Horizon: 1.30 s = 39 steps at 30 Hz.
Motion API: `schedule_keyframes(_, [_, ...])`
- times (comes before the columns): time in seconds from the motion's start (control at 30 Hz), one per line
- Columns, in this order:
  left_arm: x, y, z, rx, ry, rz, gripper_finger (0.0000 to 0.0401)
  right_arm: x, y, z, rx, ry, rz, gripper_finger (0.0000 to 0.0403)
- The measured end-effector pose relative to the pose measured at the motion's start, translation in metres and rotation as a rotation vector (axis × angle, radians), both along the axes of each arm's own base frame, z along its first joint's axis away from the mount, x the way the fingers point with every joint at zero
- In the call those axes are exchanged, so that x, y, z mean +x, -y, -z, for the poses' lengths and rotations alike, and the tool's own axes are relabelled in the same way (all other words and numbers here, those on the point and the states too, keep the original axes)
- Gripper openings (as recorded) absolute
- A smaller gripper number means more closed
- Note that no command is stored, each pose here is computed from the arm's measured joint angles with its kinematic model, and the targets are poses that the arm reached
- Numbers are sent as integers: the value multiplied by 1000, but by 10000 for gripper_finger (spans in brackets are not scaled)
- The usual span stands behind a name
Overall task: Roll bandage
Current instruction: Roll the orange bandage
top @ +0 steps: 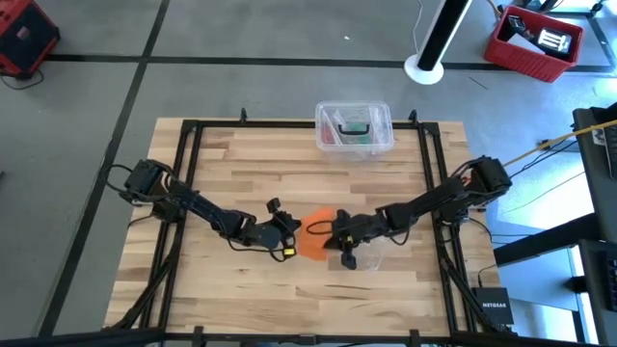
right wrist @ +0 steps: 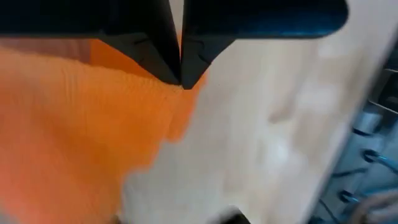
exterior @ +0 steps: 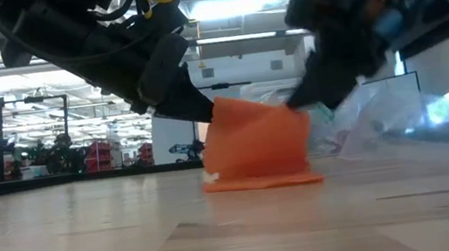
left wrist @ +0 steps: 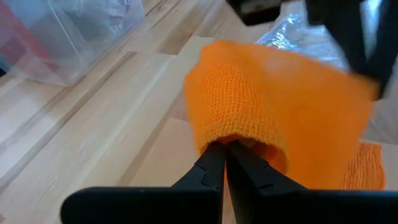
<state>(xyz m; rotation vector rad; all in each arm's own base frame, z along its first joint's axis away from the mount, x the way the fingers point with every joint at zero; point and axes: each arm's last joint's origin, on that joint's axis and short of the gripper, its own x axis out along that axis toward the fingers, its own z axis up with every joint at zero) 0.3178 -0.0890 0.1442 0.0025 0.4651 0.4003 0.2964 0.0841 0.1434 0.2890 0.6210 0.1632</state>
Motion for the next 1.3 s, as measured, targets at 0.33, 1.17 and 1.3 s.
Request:
schedule_keyframes(0.33, [-1,1,0,2,-4,5,0,-3,1,-90,-82,178,-57,4])
schedule_keyframes(1.17, [-11,33,0,30,-19,145,0,15,96,-127,-344,0,244,167])
schedule_keyframes(1.3, [-11,34,0,0,-16,145,0,1,96,-158,-372,-132,210,231])
